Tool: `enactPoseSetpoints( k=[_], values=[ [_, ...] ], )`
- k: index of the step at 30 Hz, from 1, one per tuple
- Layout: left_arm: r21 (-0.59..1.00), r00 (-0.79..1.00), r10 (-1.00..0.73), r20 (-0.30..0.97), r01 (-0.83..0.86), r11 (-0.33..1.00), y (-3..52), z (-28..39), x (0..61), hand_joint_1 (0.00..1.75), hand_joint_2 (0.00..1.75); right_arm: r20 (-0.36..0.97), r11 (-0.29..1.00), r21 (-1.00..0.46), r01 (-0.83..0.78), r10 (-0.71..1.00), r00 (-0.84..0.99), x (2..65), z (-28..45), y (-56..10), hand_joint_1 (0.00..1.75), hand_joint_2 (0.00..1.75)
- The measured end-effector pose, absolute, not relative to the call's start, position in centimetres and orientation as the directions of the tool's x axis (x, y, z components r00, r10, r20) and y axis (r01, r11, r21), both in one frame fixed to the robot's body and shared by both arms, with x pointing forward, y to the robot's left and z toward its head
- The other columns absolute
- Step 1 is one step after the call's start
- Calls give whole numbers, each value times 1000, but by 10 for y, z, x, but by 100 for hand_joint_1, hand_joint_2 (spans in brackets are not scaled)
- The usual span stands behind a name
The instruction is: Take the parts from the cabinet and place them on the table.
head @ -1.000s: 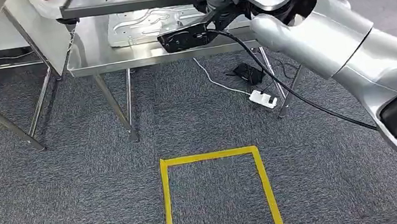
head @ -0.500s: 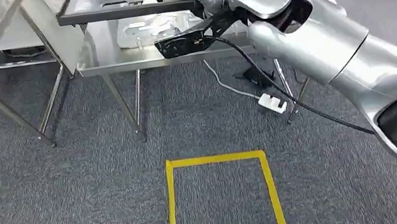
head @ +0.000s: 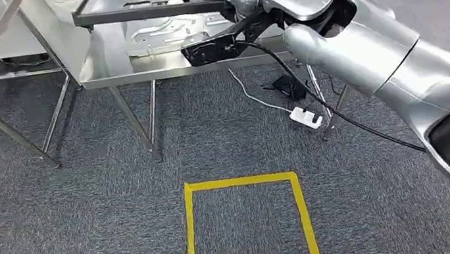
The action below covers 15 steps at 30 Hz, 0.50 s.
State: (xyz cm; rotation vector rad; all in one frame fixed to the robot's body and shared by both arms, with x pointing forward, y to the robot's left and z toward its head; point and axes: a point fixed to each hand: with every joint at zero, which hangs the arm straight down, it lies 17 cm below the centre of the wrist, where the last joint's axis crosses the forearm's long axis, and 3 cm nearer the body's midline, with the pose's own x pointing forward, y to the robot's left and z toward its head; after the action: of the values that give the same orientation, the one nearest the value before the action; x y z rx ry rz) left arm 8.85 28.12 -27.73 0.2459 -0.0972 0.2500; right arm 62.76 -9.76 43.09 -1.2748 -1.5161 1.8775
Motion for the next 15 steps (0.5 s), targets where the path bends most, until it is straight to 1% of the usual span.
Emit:
enactPoseSetpoints(
  k=[15],
  values=[
    [223, 964, 230, 132, -255, 941, 280, -277, 90, 0, 175, -398, -329, -917, 225, 772, -495, 629, 435, -99, 175, 175]
  ],
)
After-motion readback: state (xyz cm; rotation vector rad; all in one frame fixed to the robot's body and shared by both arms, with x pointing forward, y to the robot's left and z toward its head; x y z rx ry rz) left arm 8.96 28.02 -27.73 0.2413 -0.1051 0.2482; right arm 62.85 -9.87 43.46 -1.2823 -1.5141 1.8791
